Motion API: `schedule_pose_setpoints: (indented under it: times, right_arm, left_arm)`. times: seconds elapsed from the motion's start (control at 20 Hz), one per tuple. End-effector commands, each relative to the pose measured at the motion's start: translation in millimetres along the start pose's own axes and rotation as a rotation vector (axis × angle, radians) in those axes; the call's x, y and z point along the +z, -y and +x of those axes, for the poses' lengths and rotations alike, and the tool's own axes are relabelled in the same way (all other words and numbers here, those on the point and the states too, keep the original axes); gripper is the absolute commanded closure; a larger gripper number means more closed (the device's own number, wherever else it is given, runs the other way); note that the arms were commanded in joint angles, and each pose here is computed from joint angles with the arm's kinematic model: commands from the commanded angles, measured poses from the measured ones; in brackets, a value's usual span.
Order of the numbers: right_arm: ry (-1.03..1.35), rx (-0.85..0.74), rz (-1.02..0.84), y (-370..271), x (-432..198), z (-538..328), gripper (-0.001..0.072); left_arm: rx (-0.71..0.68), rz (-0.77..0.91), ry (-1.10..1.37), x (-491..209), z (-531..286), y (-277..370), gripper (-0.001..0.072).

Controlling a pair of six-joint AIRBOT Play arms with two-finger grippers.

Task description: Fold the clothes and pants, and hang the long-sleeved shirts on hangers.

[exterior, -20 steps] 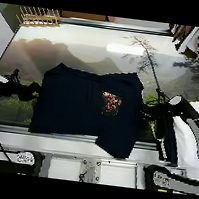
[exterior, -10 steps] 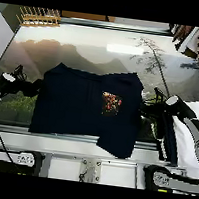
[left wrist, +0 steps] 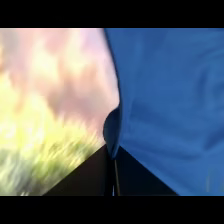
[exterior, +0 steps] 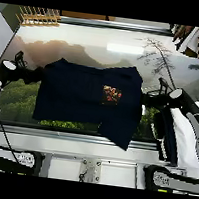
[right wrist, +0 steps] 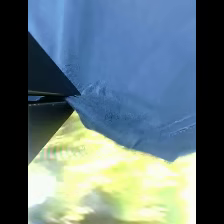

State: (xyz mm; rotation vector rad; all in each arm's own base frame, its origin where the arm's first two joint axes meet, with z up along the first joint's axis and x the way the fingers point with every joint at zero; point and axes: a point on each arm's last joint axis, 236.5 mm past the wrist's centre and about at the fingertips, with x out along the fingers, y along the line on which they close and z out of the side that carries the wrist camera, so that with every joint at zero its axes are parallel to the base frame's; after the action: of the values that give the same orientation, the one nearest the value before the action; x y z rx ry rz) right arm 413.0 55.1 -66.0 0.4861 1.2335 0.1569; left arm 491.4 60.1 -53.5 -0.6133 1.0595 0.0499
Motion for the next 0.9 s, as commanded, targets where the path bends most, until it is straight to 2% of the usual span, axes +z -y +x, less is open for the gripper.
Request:
schedule_pose_setpoints:
  times: [0.0,0.05,0.1,0.15,0.2,0.35,0.45,0.7,0.85]
  right_arm:
    - [0.158,0.018,-0.022,-19.1,56.5,-26.9,0.0676]
    - [0.176,0.022,-0.031,-23.1,64.0,-32.4,0.0499]
    - [0.196,0.025,-0.04,-26.5,70.3,-39.6,0.0238]
    - [0.226,0.023,-0.056,-27.8,76.7,-49.1,0.0189]
    - [0.264,0.011,-0.077,-29.1,82.6,-61.8,0.0254]
    - [0.318,-0.046,-0.142,-27.9,75.7,-101.6,0.0272]
    - [0.313,-0.048,-0.153,-31.5,52.8,-117.8,0.0272]
    - [0.296,-0.046,-0.151,-28.4,11.1,-123.0,0.0272]
    - [0.273,-0.044,-0.144,-26.3,2.3,-118.8,0.0272]
  left_arm:
    - [-0.031,0.074,0.074,40.9,-14.3,30.2,0.0624]
    - [-0.039,0.083,0.082,47.8,-21.1,35.2,0.0256]
    - [-0.045,0.078,0.081,53.9,-30.9,36.4,0.0092]
    - [-0.05,0.066,0.065,56.4,-42.5,34.3,0.0097]
    - [-0.033,0.06,0.051,56.3,-56.6,25.2,0.0097]
    - [0.124,-0.014,0.013,27.2,-94.1,-32.4,0.0096]
    - [0.204,-0.075,-0.047,-23.5,-108.2,-68.0,0.0096]
    - [0.242,-0.25,-0.21,-169.5,-104.2,-109.5,0.0096]
    - [0.248,-0.333,-0.181,-209.6,-91.9,-118.5,0.0096]
